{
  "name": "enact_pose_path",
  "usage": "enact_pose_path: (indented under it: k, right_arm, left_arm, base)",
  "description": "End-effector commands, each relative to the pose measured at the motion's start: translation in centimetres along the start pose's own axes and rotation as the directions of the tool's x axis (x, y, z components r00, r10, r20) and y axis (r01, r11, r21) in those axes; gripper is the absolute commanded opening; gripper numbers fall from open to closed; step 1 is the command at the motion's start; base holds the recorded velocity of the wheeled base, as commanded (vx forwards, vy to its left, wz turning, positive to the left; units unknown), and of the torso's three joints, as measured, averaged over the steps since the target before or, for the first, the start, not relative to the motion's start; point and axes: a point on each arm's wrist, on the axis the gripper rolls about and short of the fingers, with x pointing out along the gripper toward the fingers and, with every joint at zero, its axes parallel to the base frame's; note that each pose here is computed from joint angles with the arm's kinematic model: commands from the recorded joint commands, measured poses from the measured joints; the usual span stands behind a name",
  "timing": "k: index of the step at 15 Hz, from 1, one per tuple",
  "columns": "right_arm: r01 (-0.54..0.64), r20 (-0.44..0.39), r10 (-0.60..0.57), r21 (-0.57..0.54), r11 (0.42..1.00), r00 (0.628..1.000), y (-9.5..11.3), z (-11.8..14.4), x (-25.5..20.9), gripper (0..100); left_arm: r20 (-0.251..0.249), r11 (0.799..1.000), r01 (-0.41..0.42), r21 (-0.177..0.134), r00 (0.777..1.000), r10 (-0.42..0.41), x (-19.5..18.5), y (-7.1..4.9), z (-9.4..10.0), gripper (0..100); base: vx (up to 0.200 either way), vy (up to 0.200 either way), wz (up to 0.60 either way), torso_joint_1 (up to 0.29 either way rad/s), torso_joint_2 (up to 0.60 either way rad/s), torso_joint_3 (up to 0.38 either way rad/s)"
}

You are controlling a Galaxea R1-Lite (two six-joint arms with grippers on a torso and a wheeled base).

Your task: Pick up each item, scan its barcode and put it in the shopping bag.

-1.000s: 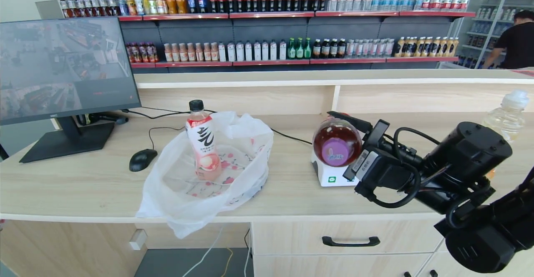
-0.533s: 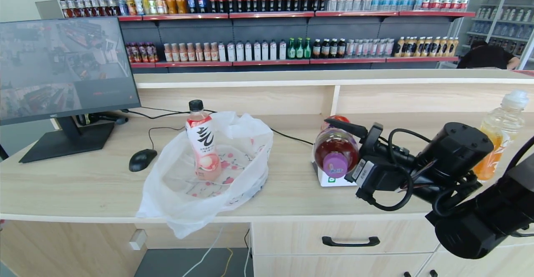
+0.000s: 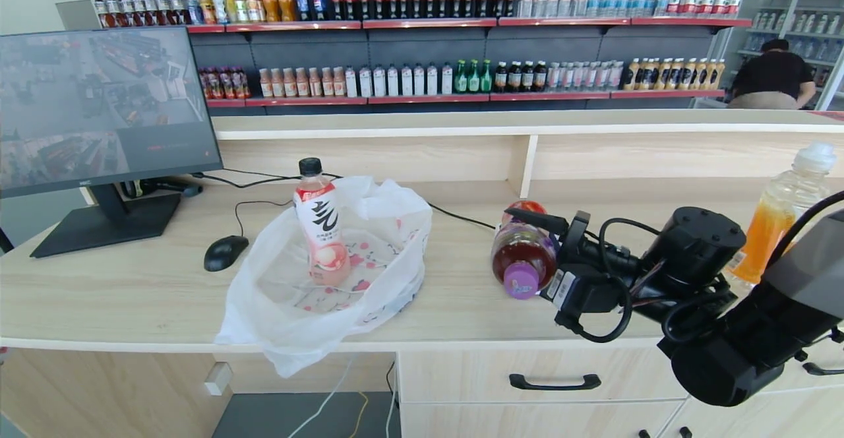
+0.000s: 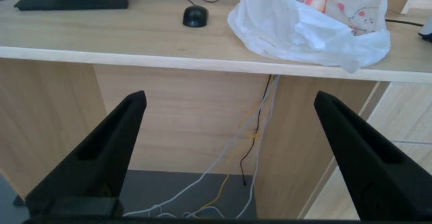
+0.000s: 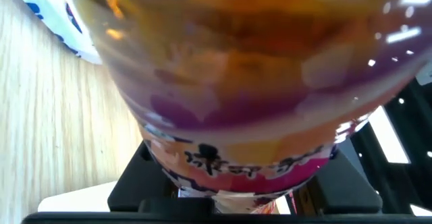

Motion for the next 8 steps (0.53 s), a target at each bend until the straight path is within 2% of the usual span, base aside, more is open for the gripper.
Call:
enact_pose_path:
  k: [1, 8]
  right_arm:
    - [-0.006, -0.020, 0.006, 0.002, 1.000, 1.000, 0.20, -0.73, -0.39, 0]
    - [-0.007, -0.033, 0.006, -0.010, 1.000, 0.999, 0.05, -1.36, -0.88, 0]
  left_arm:
    - [0.001, 1.000, 0.000, 0.000, 1.000, 0.000, -0.01, 0.00, 0.01, 100]
    - [-0.001, 1.000, 0.000, 0.000, 1.000, 0.000, 0.01, 0.00, -0.03, 100]
  base:
    - [0.000, 0.000, 0.00, 0.000, 0.00, 0.000]
    - [0.000, 0.000, 0.00, 0.000, 0.00, 0.000]
